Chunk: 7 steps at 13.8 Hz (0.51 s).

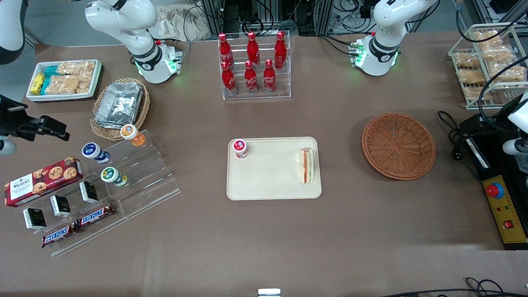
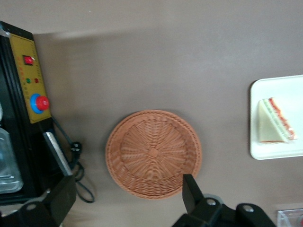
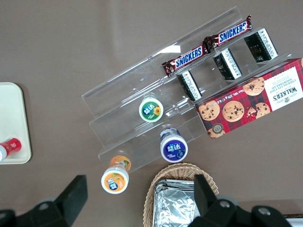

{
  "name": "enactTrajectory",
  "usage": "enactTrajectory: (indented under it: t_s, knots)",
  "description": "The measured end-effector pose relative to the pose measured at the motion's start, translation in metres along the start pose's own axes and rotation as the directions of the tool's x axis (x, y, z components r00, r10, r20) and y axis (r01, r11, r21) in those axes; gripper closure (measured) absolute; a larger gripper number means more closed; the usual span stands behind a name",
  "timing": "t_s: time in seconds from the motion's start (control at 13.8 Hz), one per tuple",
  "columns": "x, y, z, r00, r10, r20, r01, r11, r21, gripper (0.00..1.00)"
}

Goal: Place sandwich from basket to tray

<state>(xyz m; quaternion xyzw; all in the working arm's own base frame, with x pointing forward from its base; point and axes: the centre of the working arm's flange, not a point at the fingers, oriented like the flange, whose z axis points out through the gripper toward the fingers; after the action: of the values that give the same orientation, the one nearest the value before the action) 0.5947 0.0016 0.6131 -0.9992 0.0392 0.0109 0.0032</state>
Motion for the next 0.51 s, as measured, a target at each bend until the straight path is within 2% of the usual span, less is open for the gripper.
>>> enactTrajectory:
  t_s: [0.51]
  knots:
    - [-0.0002,-0.0052,0.0006,1.000,-0.022,0.001,0.022,1.000,-0.006,0.00]
